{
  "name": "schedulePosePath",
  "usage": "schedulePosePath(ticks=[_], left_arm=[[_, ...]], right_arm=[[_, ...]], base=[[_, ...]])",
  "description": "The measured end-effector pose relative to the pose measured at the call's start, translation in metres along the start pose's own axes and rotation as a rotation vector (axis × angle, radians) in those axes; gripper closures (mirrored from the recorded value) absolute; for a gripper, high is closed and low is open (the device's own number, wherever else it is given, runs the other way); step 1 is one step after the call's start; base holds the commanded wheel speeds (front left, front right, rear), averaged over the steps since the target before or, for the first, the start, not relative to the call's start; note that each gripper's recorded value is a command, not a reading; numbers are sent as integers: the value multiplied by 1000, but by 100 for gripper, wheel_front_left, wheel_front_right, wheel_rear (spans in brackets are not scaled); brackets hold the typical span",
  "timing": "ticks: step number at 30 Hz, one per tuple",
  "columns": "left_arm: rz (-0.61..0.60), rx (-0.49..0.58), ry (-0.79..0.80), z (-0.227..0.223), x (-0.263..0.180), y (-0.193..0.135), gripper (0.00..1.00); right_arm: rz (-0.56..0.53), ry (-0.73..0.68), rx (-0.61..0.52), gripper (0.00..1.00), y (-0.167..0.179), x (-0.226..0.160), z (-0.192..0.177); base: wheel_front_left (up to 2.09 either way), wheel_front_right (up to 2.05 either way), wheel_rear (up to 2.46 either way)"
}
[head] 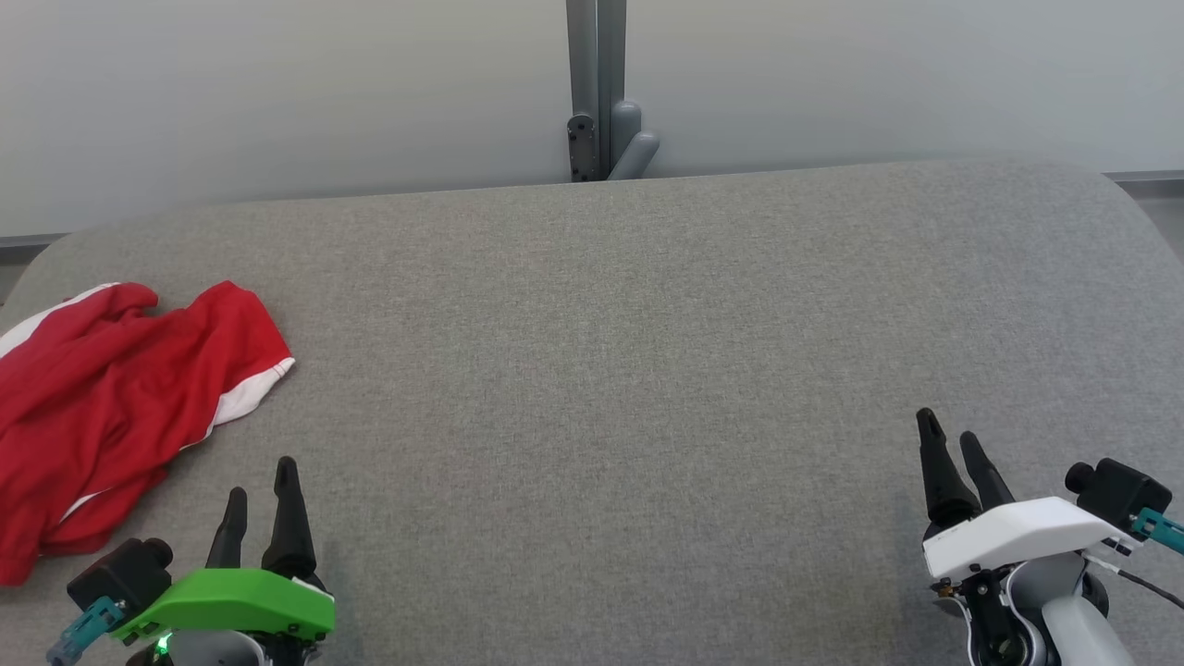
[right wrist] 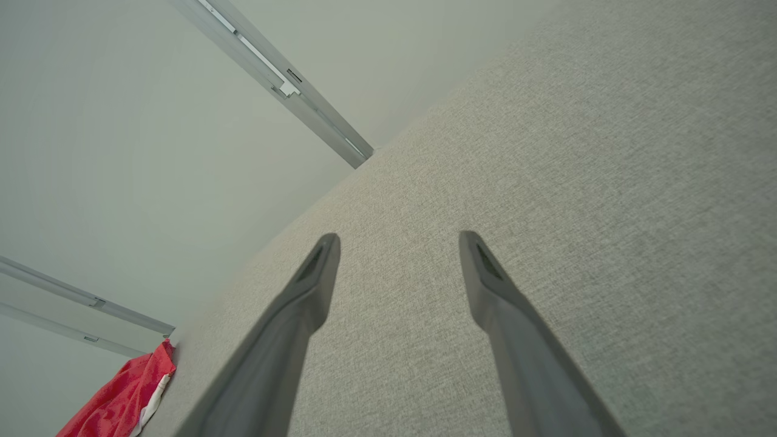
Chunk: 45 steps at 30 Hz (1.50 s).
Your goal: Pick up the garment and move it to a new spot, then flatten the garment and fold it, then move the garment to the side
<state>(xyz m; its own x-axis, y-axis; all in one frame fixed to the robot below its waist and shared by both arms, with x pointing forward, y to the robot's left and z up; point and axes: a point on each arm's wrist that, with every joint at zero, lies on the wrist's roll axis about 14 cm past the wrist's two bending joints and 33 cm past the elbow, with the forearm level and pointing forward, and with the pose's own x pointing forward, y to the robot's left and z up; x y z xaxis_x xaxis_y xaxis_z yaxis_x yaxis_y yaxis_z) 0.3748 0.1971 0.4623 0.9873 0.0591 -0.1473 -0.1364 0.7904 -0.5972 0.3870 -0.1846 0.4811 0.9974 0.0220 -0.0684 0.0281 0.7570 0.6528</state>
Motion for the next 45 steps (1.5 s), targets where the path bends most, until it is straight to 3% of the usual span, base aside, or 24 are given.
schedulePosePath(ticks=[45], left_arm=[[-31, 474, -40, -5, -3, -2, 0]], right_arm=[[71, -33, -457, 0, 10, 3, -1]], base=[[0, 0, 0]])
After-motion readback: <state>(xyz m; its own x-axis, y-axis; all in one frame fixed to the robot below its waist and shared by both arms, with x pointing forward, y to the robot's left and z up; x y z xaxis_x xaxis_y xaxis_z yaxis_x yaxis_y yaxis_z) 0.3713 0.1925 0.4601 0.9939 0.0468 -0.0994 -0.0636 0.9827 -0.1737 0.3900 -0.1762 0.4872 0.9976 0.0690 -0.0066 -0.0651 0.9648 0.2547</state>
